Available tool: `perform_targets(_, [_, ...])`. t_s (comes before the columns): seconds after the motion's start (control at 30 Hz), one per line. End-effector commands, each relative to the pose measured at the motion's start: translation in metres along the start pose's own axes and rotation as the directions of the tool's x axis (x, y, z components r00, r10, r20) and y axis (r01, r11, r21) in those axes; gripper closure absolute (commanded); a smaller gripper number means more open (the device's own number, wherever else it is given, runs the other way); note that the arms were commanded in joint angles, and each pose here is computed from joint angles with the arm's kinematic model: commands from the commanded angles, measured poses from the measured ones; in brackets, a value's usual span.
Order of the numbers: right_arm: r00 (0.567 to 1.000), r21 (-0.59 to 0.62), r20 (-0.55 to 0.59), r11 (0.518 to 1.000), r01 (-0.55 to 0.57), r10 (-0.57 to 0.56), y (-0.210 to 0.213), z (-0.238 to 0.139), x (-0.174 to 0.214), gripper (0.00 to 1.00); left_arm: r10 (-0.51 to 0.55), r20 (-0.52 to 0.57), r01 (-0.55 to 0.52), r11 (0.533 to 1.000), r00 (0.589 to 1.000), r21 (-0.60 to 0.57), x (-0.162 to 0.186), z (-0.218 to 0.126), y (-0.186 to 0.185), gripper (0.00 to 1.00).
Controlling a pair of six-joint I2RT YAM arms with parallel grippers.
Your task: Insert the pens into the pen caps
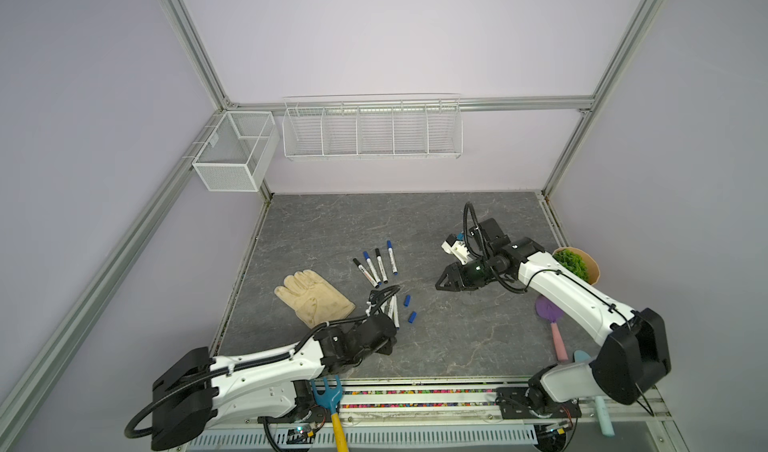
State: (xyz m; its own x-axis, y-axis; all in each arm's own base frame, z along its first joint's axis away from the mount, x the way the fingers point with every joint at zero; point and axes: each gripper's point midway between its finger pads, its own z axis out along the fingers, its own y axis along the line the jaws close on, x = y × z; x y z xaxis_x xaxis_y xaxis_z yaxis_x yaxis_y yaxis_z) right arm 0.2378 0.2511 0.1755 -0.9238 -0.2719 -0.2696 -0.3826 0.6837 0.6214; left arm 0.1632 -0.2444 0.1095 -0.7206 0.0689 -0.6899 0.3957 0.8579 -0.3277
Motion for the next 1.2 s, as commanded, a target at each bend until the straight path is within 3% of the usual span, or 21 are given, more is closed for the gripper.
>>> perform_targets(0.0, [0.996,-0.100,0.026,0.991,0.092,-0.090,0.037,0.000,-0.010,0.52,0.051,0.169,-0.072,0.990,0.984,0.123,-0.038,-0.019,-0.023,1.00])
perform_targets(0.43, [0.982,-0.197,-0.016,0.964,0.180,-0.187,0.085,0.029,-0.025,0.55,0.021,0.223,-0.071,0.973,0.975,0.220,-0.059,-0.030,-0.046,1.00])
perform_targets(0.7, [0.977,-0.233,-0.052,0.954,0.188,-0.205,0.094,0.037,-0.020,0.69,0.044,0.232,-0.096,0.971,0.972,0.217,-0.064,-0.027,-0.052,1.00])
perform_targets(0.9, [0.973,-0.245,-0.083,0.951,0.190,-0.216,0.094,0.039,-0.012,0.74,0.042,0.241,-0.096,0.971,0.970,0.219,-0.068,-0.023,-0.056,1.00])
perform_targets(1.17, [0.972,-0.229,-0.099,0.955,0.188,-0.215,0.087,0.044,-0.009,0.71,0.039,0.255,-0.099,0.969,0.966,0.227,-0.072,-0.023,-0.060,1.00])
